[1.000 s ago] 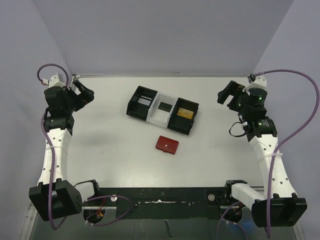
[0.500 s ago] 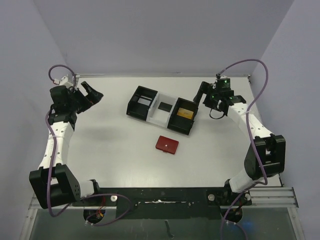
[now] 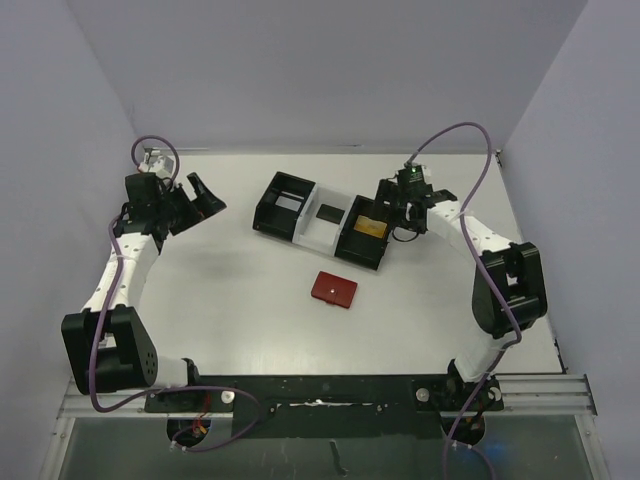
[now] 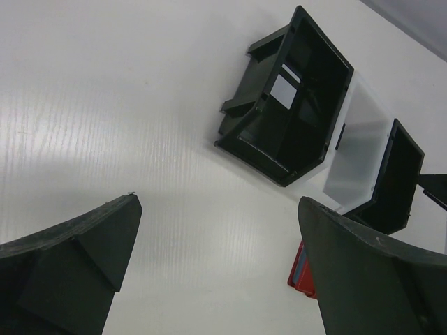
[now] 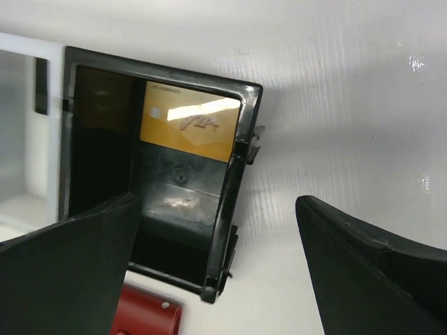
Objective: Take the credit cards out of the card holder
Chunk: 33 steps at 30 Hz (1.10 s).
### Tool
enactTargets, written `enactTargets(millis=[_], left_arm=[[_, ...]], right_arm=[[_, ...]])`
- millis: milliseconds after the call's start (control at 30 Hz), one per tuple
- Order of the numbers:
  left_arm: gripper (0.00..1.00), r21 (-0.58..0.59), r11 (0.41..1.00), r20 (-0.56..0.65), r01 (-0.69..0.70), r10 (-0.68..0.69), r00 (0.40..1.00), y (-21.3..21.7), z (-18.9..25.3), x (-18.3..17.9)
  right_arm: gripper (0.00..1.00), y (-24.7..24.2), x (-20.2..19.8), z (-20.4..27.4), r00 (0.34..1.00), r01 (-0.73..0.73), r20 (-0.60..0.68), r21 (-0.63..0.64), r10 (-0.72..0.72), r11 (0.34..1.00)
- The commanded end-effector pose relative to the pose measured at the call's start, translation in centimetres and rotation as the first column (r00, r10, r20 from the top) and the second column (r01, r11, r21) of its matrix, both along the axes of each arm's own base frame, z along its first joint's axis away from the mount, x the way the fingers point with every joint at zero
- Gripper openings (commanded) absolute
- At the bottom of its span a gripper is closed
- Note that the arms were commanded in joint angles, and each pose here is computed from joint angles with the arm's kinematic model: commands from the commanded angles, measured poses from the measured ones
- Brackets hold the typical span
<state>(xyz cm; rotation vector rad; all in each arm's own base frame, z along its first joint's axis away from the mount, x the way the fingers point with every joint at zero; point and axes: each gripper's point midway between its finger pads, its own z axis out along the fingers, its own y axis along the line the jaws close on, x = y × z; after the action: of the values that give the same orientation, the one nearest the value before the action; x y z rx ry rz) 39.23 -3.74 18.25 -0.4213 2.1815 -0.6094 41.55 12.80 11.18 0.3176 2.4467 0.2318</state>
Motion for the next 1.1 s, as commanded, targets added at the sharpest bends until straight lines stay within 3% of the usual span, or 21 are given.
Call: enactTargets(millis=[0, 333, 567, 800, 1067], left_arm=[[0.97, 0.028, 0.999, 0.095, 0.017, -0.02, 0.995, 0.1, 2.5, 0.9], [0.97, 0.058, 0.998, 0.11, 0.038, -0.044, 0.993, 0.1, 2.3, 0.6], [0.97, 0.061, 0.995, 0.102, 0.082, -0.088, 0.991, -1.1, 1.7, 0.4], [0.96, 0.073, 0.987, 0.093, 0.142, -0.148, 0.985, -3.5, 1.3, 0.3], [0.94, 0.097, 0.984, 0.088, 0.152, -0.16, 0.983, -4.7, 0.9, 0.0]], right_arm=[[1.0, -1.0, 1.3, -0.2, 1.0, -0.003, 0.013, -0.09, 0.004, 0.996], [0.91, -4.9, 1.9, -1.8, 0.999, -0.036, -0.009, -0.184, 0.035, 0.982], [0.82, -6.1, 3.1, -2.2, 0.991, -0.135, -0.018, -0.214, 0.135, 0.968], [0.69, -6.6, 4.9, -1.7, 0.976, -0.213, -0.015, -0.296, 0.219, 0.931], [0.53, -4.2, 4.4, -2.1, 0.947, -0.315, -0.012, -0.23, 0.322, 0.921]])
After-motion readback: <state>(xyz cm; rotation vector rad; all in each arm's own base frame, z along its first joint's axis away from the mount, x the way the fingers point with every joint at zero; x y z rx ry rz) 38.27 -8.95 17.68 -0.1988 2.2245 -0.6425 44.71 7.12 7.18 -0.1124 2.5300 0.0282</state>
